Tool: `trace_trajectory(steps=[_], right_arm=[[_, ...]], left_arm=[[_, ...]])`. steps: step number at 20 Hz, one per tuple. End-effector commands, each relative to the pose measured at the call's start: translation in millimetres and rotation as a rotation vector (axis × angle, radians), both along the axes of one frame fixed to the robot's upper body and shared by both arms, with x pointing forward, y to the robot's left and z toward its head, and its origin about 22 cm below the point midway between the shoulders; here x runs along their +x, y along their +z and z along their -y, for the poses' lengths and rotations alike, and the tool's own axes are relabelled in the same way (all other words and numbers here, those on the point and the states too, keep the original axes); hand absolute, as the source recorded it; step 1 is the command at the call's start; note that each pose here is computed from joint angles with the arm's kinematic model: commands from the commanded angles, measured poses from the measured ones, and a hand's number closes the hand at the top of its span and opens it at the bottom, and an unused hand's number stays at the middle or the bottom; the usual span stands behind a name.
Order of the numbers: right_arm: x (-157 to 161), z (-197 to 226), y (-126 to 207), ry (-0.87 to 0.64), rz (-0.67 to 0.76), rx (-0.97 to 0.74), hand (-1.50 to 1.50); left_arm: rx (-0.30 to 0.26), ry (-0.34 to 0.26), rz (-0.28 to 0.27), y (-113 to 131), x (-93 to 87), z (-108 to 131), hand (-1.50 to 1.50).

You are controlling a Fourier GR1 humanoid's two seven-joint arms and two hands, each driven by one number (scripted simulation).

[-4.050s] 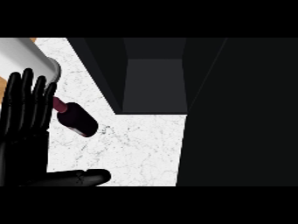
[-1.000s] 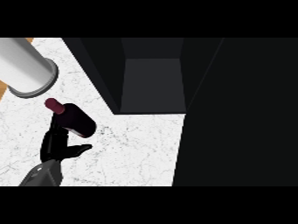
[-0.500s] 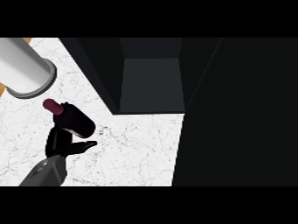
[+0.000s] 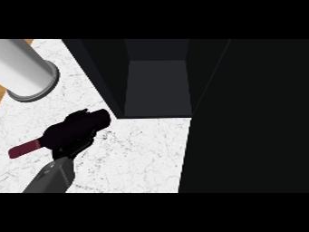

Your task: Pick up the wine, place it into the cabinet and close the cabinet

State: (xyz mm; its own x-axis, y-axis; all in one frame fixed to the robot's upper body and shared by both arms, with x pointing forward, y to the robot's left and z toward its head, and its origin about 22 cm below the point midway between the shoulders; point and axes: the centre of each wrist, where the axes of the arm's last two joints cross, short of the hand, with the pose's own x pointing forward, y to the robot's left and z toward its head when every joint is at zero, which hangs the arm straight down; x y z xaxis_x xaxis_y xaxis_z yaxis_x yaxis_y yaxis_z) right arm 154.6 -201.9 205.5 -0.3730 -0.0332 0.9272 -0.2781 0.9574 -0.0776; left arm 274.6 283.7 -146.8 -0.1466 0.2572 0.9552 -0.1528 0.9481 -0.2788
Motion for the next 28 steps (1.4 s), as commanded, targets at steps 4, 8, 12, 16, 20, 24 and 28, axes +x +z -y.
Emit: trace_trajectory(steps=[4, 8, 12, 16, 20, 24, 28], right_arm=[[2.6, -12.4, 0.4, 0.053, -0.002, 0.046, -1.5], [-8.6, 6.2, -0.3, 0.039, 0.015, 0.031, -1.5], [-9.7, -1.0, 8.8, 0.022, 0.0, 0.014, -1.5], [-5.3, 4.7, -0.3, 0.011, 0.02, 0.019, -1.5], [-9.9, 4.9, -6.3, 0.005, 0.016, 0.04, -1.5], [-8.7, 10.5, -0.3, 0.024, -0.003, 0.003, -1.5], [-6.9, 15.8, -0.3, 0.022, -0.002, 0.024, -1.5]], left_arm=[[-0.074, -0.052, 0.038, 5.2, 7.8, -1.3, 1.5], [-0.122, -0.092, 0.025, 4.8, 15.8, 31.9, 1.5], [-0.172, -0.06, -0.008, -8.5, -16.5, -8.3, 1.5], [-0.204, -0.053, 0.016, -13.1, -24.2, 3.6, 1.5], [-0.203, -0.037, 0.05, -8.1, -22.7, -3.2, 1.5], [-0.223, -0.123, 0.034, 5.1, -15.0, 7.0, 1.5], [-0.21, -0.183, 0.051, 16.2, -5.8, 35.7, 1.5]])
